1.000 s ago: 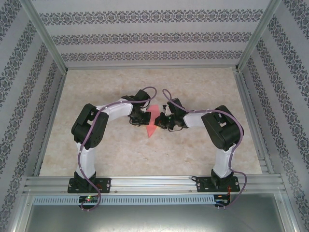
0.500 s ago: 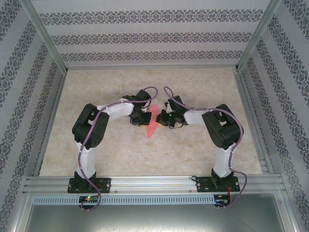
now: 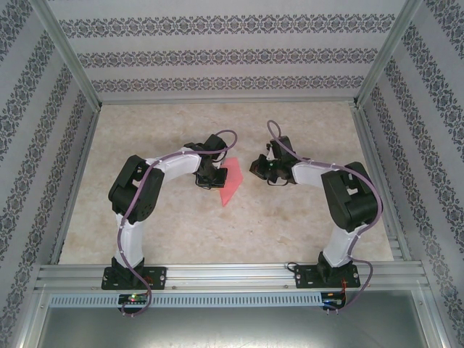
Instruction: Fold a paper plane with a square sheet of paper (pick it up from the middle)
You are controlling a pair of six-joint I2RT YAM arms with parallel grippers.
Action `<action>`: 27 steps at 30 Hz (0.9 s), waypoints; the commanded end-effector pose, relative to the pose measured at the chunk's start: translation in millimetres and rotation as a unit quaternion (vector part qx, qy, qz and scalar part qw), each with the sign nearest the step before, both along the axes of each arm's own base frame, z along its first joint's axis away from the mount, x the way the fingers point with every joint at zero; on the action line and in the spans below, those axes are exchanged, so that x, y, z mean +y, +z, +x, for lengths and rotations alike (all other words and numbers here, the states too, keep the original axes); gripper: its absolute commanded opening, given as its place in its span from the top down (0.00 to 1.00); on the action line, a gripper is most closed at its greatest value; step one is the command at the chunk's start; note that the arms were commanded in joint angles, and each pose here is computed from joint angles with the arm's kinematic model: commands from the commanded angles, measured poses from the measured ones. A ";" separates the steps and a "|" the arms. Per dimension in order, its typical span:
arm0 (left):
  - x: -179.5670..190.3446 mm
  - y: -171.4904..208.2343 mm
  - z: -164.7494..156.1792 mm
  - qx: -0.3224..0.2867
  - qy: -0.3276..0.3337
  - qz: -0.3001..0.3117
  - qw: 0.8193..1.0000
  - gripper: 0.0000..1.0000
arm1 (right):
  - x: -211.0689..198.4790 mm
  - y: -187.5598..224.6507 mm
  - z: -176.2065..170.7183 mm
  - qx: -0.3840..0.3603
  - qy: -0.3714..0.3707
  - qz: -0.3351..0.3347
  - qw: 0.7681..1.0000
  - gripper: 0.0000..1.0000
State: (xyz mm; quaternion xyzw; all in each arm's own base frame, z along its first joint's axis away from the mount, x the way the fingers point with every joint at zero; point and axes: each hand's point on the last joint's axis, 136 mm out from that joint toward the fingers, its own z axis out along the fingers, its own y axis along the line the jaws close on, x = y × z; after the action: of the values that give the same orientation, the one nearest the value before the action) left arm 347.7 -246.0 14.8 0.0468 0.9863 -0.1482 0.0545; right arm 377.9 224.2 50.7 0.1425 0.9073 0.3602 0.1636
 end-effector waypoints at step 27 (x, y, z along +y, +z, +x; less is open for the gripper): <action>8.0 48.0 19.0 -0.073 -0.019 -0.015 0.997 0.91 | 37.9 -73.3 -44.9 0.099 0.035 -0.003 0.995 1.00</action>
State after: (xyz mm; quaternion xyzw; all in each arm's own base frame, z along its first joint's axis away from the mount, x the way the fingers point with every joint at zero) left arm 353.0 -240.6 25.4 0.1156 0.9805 -0.1389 0.0766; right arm 348.8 282.3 16.3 0.1221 0.9026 0.4044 0.0829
